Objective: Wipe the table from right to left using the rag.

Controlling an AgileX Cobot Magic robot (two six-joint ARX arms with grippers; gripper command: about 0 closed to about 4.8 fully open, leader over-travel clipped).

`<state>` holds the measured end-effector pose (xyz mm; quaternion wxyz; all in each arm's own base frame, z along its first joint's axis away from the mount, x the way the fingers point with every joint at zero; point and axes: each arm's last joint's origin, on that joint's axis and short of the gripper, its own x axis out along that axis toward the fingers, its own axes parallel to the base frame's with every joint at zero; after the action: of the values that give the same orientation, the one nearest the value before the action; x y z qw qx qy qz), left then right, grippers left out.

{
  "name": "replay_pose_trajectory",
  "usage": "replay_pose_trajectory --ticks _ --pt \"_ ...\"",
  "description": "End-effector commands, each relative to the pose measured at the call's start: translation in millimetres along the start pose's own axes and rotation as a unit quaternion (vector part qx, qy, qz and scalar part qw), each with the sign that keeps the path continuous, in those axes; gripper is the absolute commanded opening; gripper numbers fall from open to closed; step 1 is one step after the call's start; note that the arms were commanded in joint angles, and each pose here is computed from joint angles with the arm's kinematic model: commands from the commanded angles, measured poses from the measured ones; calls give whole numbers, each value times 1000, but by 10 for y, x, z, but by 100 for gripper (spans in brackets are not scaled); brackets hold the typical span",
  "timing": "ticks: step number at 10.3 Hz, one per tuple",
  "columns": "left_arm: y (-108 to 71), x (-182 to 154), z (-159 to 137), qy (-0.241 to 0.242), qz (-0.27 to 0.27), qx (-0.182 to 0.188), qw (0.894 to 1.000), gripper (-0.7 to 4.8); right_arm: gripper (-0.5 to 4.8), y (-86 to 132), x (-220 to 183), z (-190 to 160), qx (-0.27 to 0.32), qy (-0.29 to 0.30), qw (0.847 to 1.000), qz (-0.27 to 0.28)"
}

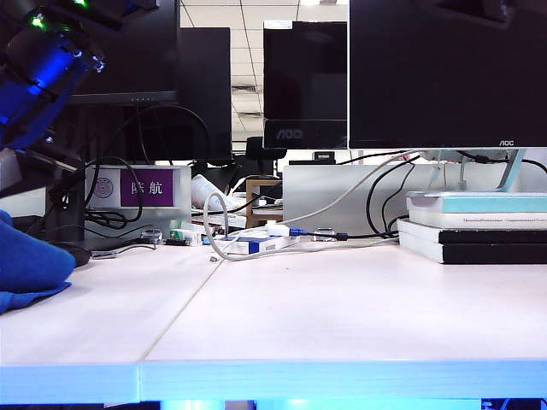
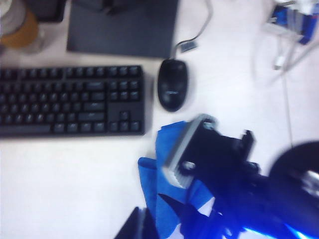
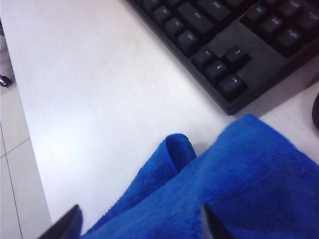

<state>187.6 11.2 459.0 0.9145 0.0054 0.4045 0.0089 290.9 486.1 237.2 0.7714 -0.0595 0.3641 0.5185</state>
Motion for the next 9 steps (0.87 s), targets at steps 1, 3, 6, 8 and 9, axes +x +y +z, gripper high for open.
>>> replay_pose_trajectory --ticks 1,3,6,8,9 --pt "227 121 49 -1 -50 -38 998 -6 290 -12 -48 35 -1 -4 1000 1" --pt "519 344 -19 -18 -87 -90 992 -6 289 -74 -61 50 2 -8 1000 -3" --pt "754 898 -351 19 -140 -148 979 -6 288 -125 -75 62 5 -10 1000 -6" --pt "795 1533 -781 31 -191 -166 967 -6 288 -128 -76 61 3 -8 1000 -1" --pt "791 1601 -843 36 -195 -169 965 -6 288 -128 -76 58 1 -7 1000 0"
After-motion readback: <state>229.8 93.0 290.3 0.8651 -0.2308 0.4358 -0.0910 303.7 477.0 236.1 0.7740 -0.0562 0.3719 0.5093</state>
